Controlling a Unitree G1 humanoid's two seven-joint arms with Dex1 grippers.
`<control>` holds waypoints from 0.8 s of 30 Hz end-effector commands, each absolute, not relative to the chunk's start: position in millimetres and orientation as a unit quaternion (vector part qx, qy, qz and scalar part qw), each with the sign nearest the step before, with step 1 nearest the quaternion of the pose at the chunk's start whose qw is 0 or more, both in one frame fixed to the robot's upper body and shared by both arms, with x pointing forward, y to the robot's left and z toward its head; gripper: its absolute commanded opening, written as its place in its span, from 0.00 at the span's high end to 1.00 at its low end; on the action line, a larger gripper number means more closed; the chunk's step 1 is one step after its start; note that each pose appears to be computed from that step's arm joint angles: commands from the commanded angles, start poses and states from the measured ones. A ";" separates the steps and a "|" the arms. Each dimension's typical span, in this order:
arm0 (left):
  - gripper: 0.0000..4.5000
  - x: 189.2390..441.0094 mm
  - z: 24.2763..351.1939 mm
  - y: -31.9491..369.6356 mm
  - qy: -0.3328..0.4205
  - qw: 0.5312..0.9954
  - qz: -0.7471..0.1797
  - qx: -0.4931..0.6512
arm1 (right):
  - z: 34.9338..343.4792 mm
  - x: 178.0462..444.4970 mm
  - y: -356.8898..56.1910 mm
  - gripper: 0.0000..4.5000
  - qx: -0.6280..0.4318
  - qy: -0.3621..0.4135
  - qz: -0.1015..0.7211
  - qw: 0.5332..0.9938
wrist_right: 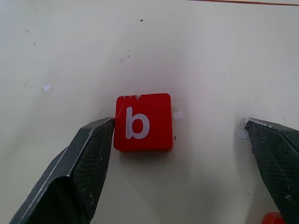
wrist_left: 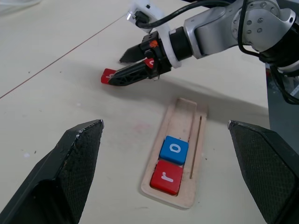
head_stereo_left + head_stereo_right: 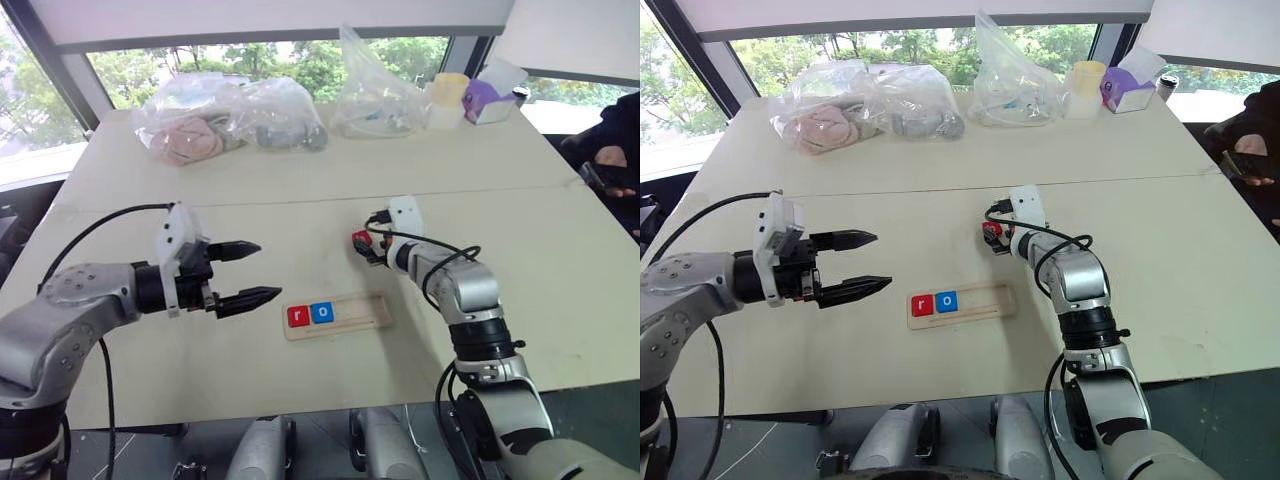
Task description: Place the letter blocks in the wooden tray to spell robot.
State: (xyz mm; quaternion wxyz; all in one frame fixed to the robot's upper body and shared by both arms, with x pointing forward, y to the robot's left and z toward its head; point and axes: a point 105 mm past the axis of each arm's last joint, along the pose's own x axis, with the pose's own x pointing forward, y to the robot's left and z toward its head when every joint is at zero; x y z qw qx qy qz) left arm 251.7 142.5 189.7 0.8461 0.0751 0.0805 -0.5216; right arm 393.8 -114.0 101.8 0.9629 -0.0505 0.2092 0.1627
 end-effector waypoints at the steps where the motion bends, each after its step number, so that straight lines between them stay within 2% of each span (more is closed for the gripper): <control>1: 0.01 248.7 196.6 138.0 0.057 0.846 -0.522 0.096 | 93.1 392.8 -104.6 0.00 -0.075 0.215 0.180 0.957; 7: 0.01 248.6 193.1 136.7 0.057 0.850 -0.514 0.099 | 86.9 395.2 -99.1 0.00 -0.100 0.213 0.184 0.954; 15: 0.01 251.2 190.8 134.3 0.055 0.855 -0.506 0.101 | 80.5 399.4 -100.6 0.00 -0.056 0.233 0.178 0.954; 18: 0.00 250.5 188.7 134.7 0.057 0.856 -0.504 0.101 | 79.8 398.4 -97.6 0.18 -0.053 0.238 0.187 0.952; 23: 0.00 252.1 187.8 134.5 0.057 0.858 -0.501 0.103 | 79.5 396.8 -92.8 0.74 -0.077 0.235 0.197 0.949; 24: 0.00 252.8 188.5 134.3 0.056 0.858 -0.500 0.101 | 79.7 395.6 -91.3 0.74 -0.083 0.235 0.200 0.948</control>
